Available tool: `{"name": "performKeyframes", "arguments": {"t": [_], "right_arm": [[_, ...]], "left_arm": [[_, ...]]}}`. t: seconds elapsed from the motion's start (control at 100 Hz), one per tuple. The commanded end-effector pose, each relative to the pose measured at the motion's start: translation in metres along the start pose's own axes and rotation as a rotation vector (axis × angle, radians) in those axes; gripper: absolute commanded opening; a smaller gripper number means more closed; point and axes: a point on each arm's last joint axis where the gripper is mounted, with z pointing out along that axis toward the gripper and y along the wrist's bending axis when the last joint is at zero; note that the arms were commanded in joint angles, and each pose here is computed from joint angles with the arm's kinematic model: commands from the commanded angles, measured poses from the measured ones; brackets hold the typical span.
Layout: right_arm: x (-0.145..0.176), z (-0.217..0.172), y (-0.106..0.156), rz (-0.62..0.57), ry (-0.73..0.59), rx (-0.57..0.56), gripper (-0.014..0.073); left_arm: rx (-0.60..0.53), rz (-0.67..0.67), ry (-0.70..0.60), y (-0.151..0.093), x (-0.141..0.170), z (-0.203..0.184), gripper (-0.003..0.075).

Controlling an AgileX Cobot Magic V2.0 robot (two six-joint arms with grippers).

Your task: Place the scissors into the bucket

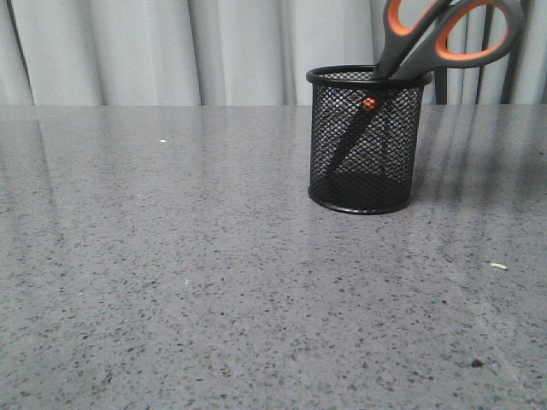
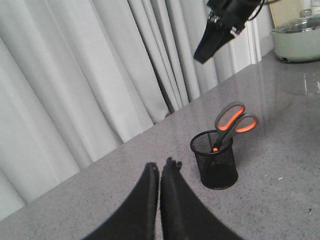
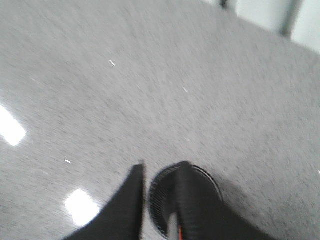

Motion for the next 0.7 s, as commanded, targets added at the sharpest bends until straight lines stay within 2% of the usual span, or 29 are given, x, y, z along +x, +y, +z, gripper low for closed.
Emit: {"name": "performKeyframes", "arguments": {"t": [0.0,0.14,0.26,0.51,0.59,0.69], "right_arm": [[-0.007,-0.041,0.02,-0.024,-0.147,-0.018,-0.0049],[0.014,-0.069,0.034,-0.106,-0.23,0.021,-0.0045],[0.05,-0.085,0.043,-0.14,-0.361,0.096,-0.0045],[0.173,-0.062,0.032,-0.082,-0.595,0.342,-0.0045],[0.209,-0.05,0.029,-0.041,-0.636,0.371,-0.0045],[0.236,-0.044,0.028,-0.019,-0.668,0.393,-0.0045]], "left_arm": [[-0.028,-0.034,-0.072,0.002,0.0,0.003,-0.002],[-0.038,-0.042,-0.071,-0.006,0.028,0.002,-0.002],[-0.035,-0.05,-0.068,-0.015,0.056,-0.002,-0.002],[-0.027,-0.082,-0.016,-0.024,0.1,0.011,-0.002],[-0.021,-0.101,-0.004,-0.025,0.108,0.017,-0.002],[-0.016,-0.117,0.004,-0.026,0.113,0.02,-0.002]]}}
